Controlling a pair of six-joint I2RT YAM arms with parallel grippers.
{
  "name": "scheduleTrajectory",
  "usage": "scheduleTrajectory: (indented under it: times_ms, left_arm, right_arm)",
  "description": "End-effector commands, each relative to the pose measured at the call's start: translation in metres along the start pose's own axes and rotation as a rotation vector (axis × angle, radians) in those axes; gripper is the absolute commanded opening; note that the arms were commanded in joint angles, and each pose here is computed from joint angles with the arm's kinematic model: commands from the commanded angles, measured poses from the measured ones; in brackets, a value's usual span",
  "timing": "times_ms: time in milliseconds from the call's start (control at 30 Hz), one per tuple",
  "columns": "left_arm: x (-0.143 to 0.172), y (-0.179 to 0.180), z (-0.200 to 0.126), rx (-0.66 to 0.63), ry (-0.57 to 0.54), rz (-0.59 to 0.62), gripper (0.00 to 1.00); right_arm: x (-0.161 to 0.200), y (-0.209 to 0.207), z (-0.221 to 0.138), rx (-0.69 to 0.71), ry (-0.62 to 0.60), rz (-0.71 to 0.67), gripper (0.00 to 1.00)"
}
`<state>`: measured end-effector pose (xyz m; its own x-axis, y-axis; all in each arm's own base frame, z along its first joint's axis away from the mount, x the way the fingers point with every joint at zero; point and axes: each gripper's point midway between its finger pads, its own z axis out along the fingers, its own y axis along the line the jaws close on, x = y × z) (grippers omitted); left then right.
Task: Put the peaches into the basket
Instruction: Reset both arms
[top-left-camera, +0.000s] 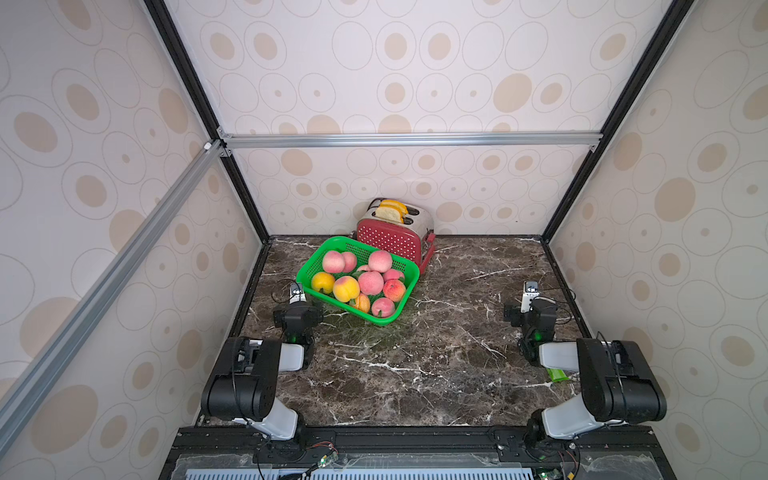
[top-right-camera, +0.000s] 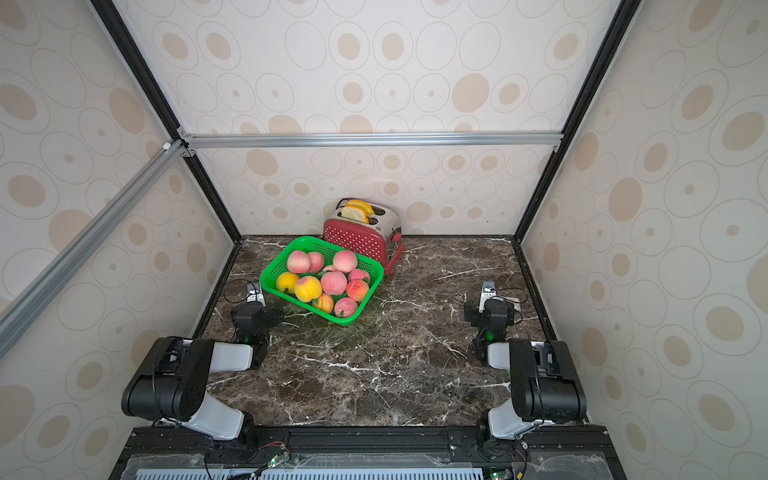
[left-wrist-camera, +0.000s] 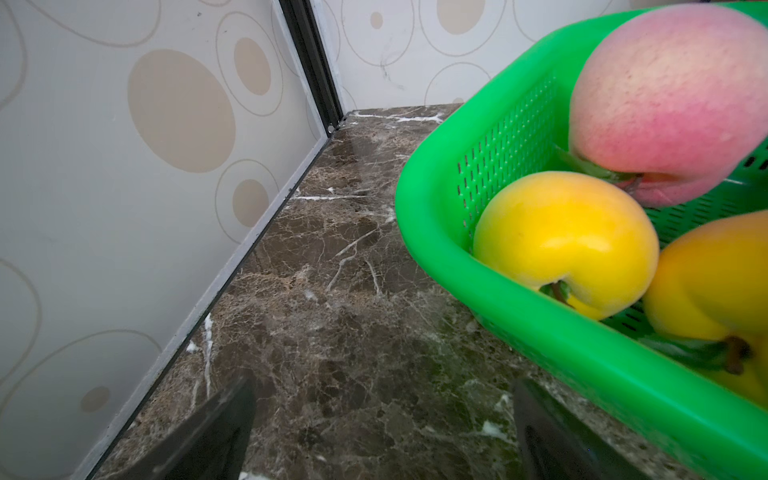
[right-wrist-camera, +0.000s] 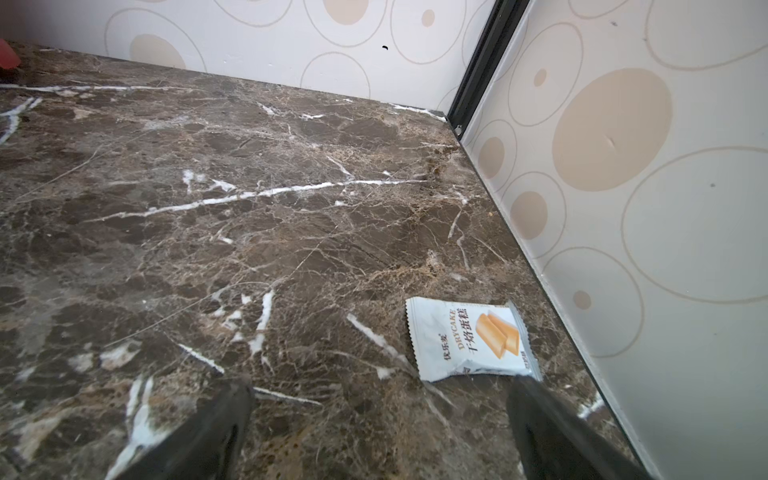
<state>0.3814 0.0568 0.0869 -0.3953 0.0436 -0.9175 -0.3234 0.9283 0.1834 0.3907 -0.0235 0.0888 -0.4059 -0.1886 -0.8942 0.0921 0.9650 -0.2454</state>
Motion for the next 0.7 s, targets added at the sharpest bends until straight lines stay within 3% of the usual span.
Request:
scheduleTrajectory:
  times_ms: [0,667]
  left_arm:
    - [-0.0161,0.0046,0.0031,-0.022,-0.041,-0.035,0.99]
    - [-0.0158,0.0040,0.0041,-0.021,-0.036,-0.033,0.99]
  right_arm:
    - [0.0028,0.0008,0.0016,0.005,0.013,0.000,1.00]
    - [0.0028,0.0007,0.0015,0.005,0.013,0.000,1.00]
